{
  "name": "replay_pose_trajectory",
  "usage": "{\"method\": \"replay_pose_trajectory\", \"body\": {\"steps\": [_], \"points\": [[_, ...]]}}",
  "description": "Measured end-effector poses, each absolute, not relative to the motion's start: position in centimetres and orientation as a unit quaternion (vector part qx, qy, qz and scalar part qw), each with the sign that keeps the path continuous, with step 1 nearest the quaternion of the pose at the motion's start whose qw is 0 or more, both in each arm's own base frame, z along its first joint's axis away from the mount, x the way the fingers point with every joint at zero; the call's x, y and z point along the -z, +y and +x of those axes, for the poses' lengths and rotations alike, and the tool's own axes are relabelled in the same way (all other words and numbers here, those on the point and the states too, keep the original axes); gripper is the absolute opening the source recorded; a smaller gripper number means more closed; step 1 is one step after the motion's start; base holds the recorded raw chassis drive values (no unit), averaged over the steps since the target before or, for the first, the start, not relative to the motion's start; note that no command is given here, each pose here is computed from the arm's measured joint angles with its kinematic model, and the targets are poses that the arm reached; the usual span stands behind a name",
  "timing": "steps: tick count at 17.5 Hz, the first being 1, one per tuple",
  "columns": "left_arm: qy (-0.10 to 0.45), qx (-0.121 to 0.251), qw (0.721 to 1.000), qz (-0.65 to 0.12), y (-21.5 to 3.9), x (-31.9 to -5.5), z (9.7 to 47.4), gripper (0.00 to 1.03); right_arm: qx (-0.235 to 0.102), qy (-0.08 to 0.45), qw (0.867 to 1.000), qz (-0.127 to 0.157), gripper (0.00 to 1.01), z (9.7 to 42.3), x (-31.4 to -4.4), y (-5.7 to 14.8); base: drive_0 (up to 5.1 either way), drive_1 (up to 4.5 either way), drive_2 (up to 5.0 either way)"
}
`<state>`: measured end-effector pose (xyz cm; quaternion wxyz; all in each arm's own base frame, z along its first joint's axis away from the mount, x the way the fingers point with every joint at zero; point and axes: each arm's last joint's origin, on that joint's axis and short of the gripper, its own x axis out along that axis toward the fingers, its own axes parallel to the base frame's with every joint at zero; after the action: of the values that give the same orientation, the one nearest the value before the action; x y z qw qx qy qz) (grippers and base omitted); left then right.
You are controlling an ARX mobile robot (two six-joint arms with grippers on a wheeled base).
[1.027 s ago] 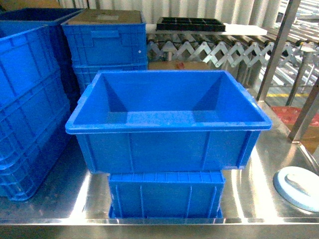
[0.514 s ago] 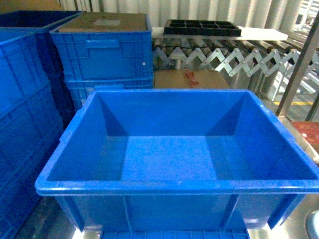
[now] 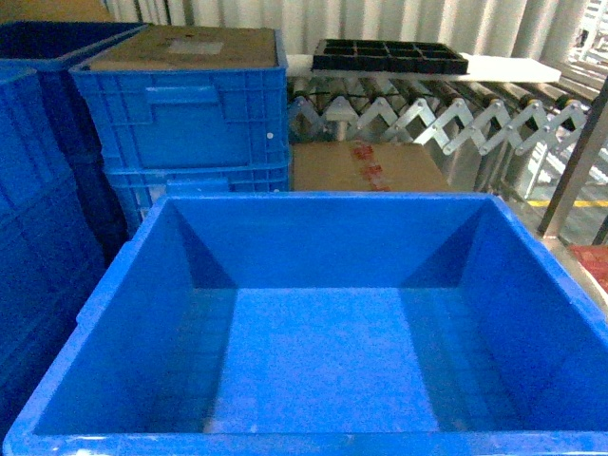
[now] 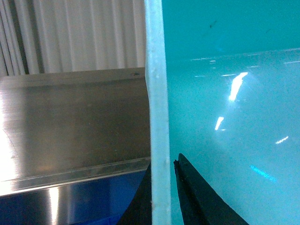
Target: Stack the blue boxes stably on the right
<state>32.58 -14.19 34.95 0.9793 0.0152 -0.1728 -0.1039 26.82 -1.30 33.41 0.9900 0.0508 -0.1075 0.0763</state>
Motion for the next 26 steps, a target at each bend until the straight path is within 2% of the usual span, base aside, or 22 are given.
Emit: {"method": "replay_pose_trajectory", "body": {"steps": [2, 7, 11, 14, 16, 22, 26], "points": [[-0.165, 0.093, 0.982, 0.018, -14.1, -34.7, 32.5, 0.08, -0.077, -0.09, 0.992, 0.051, 0.07, 26.8, -33.2, -1.3, -0.2, 1.83, -2.3], [-0.084, 0.078, 0.993, 0.034, -13.9, -31.6, 32.5, 0.08, -0.088, 0.003, 0.994, 0.069, 0.07, 26.4, -29.9, -1.0, 0.0, 0.0, 0.0], [0.0, 0.062, 0.997, 0.046, -13.5, -28.7, 32.7, 0.08, -0.097, 0.091, 0.988, 0.082, 0.07, 26.3, -26.6, -0.1, 0.0, 0.0, 0.0], [0.059, 0.045, 0.996, 0.048, -12.6, -25.3, 33.6, 0.08, -0.106, 0.146, 0.98, 0.083, 0.07, 27.3, -23.6, 1.0, 0.0, 0.0, 0.0], [0.091, 0.039, 0.994, 0.052, -12.1, -23.1, 34.7, 0.08, -0.103, 0.165, 0.978, 0.079, 0.07, 27.9, -22.1, 1.5, 0.0, 0.0, 0.0], [0.164, 0.04, 0.985, 0.048, -11.7, -19.0, 39.4, 0.08, -0.099, 0.227, 0.966, 0.075, 0.07, 32.4, -17.2, 1.9, 0.0, 0.0, 0.0], [0.197, 0.029, 0.978, 0.058, -11.8, -16.4, 41.2, 0.08, -0.096, 0.265, 0.956, 0.078, 0.07, 33.7, -14.6, 2.1, 0.0, 0.0, 0.0]]}}
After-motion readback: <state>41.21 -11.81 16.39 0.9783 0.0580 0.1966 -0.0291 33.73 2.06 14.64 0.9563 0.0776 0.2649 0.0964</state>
